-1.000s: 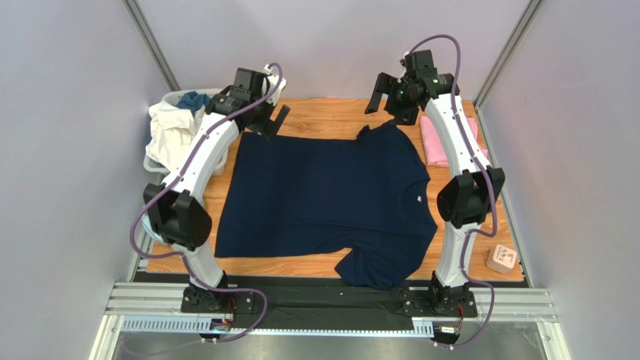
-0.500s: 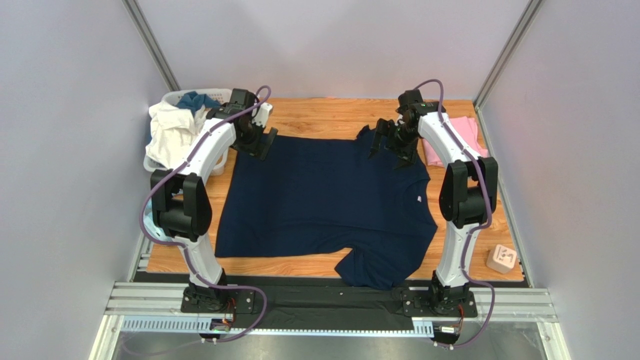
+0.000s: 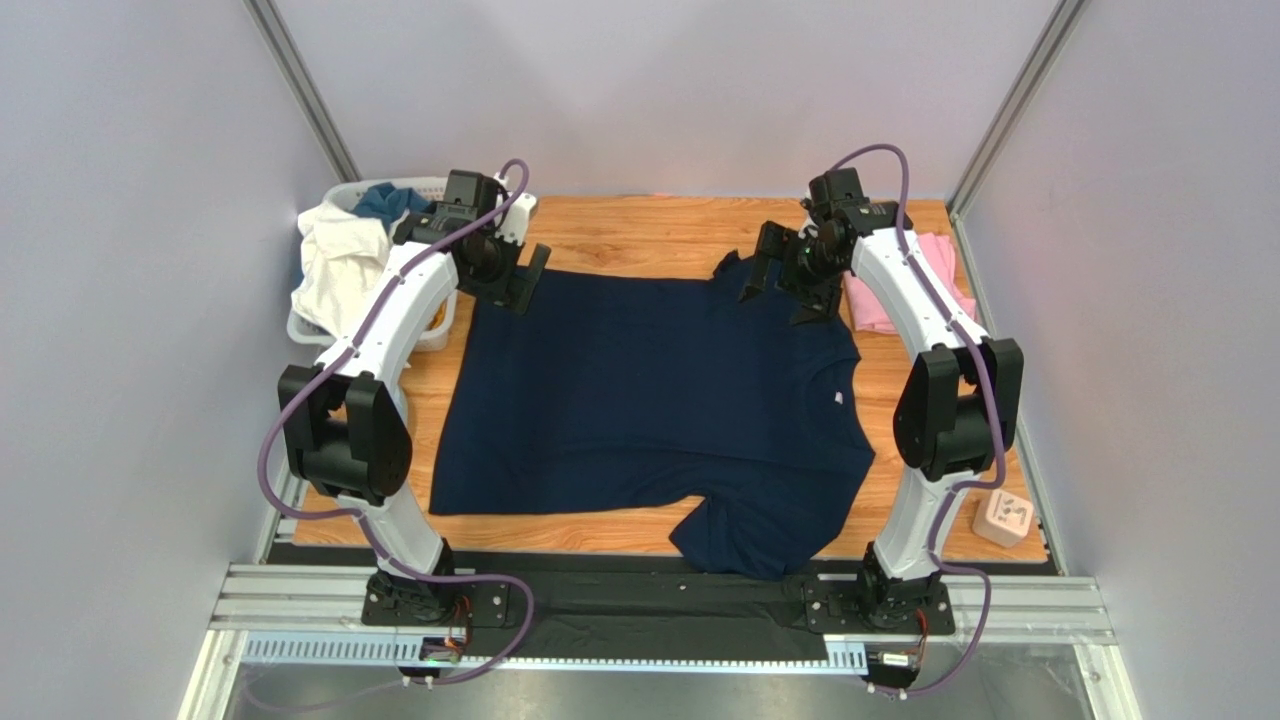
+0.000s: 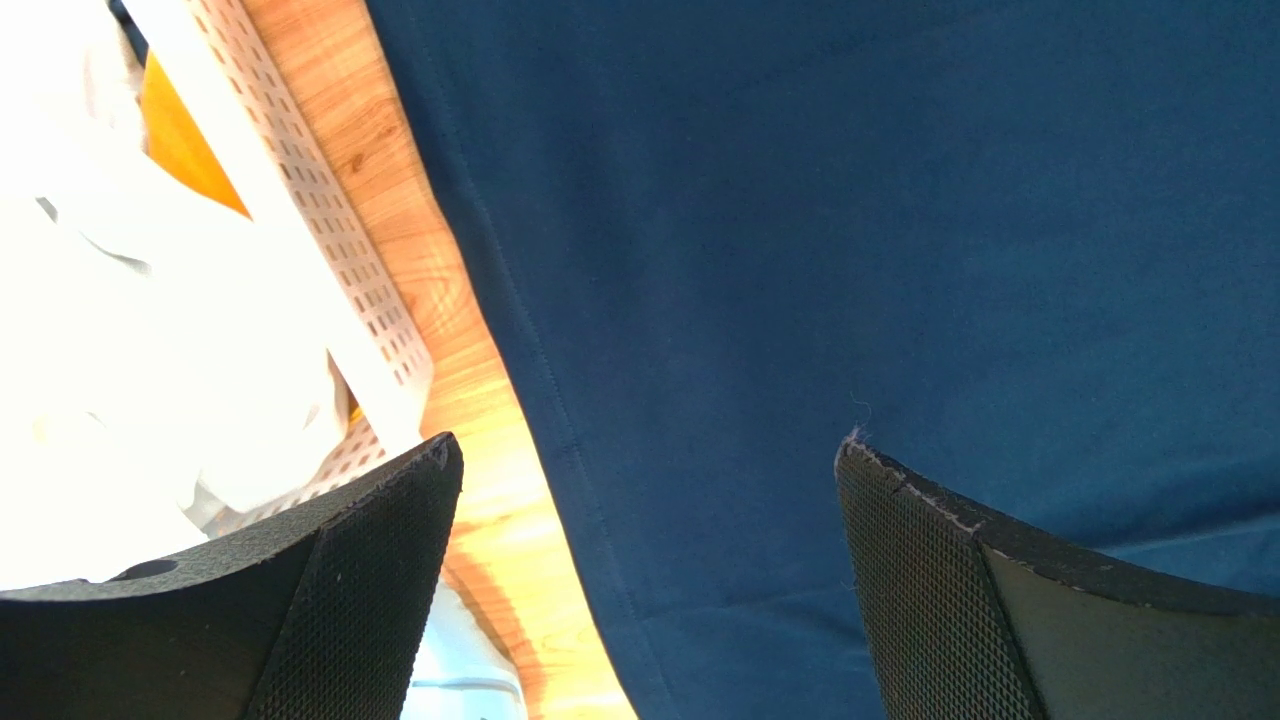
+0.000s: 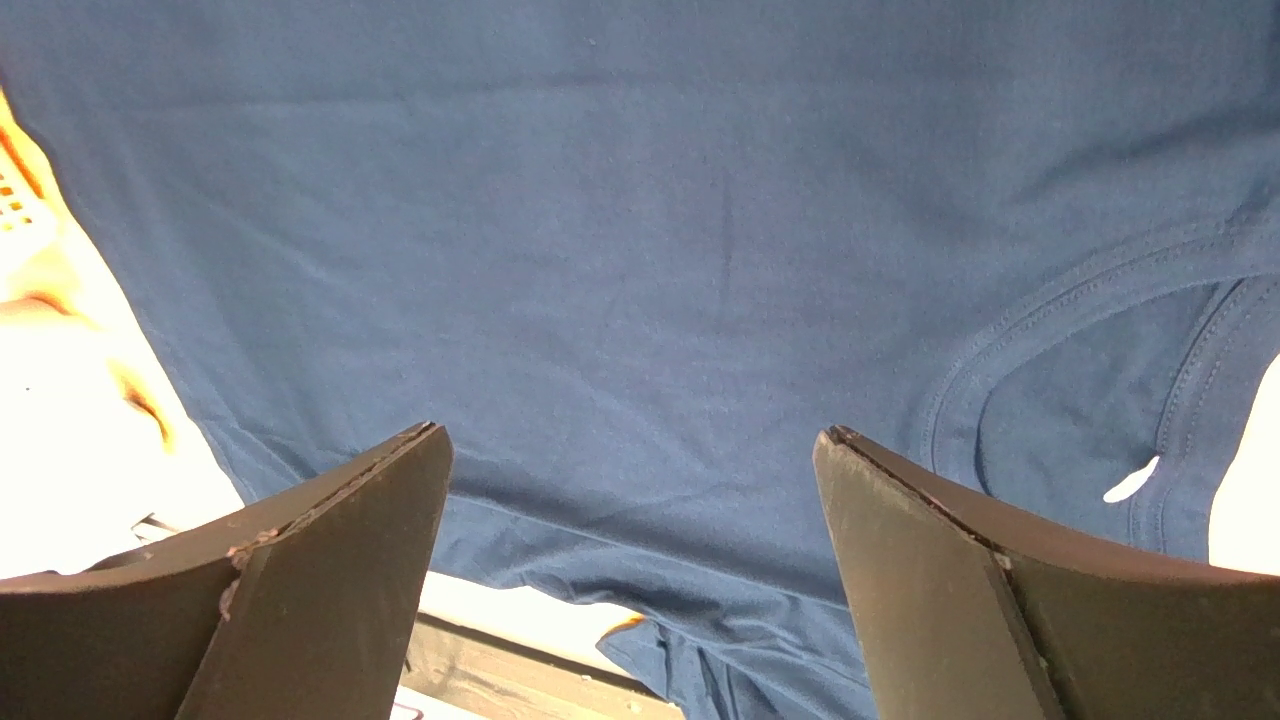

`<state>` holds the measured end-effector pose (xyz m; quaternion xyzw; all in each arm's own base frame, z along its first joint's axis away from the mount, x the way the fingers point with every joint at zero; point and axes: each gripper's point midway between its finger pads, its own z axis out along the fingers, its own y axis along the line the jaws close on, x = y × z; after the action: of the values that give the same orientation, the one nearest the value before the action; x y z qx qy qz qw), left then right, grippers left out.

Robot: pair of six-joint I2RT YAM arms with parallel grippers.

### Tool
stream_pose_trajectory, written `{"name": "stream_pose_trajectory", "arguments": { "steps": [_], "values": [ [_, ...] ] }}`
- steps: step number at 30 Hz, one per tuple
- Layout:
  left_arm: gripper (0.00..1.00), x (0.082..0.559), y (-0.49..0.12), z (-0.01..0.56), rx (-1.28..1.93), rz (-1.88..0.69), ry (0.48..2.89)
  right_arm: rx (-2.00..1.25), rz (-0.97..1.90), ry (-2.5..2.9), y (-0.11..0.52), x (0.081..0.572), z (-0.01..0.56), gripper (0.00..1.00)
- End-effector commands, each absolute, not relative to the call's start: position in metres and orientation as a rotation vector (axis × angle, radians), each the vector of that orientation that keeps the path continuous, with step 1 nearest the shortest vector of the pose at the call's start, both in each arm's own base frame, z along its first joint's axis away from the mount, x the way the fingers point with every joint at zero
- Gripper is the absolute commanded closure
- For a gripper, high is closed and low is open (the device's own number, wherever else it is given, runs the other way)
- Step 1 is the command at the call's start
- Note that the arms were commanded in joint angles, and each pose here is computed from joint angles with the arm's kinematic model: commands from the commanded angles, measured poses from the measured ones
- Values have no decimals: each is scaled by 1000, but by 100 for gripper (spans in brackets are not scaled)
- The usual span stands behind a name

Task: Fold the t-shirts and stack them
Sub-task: Flatten out the tshirt

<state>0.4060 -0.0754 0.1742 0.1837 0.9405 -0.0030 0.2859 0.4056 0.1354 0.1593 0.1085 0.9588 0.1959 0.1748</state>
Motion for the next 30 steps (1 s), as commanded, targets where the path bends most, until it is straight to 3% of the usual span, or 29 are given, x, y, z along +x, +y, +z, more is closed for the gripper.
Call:
{"name": "stream_pose_trajectory", "arguments": {
  "steps": [1, 21, 30],
  "values": [
    [0, 401, -80, 194, 461, -56, 2472, 267, 582, 2662, 139, 402, 178, 0],
    [0, 394, -82, 197, 464, -66, 2473, 248, 549, 2663, 133, 395, 177, 0],
    [0, 437, -88, 174, 387, -68, 2533, 331, 569, 2660, 115, 448, 161, 0]
  ]
}}
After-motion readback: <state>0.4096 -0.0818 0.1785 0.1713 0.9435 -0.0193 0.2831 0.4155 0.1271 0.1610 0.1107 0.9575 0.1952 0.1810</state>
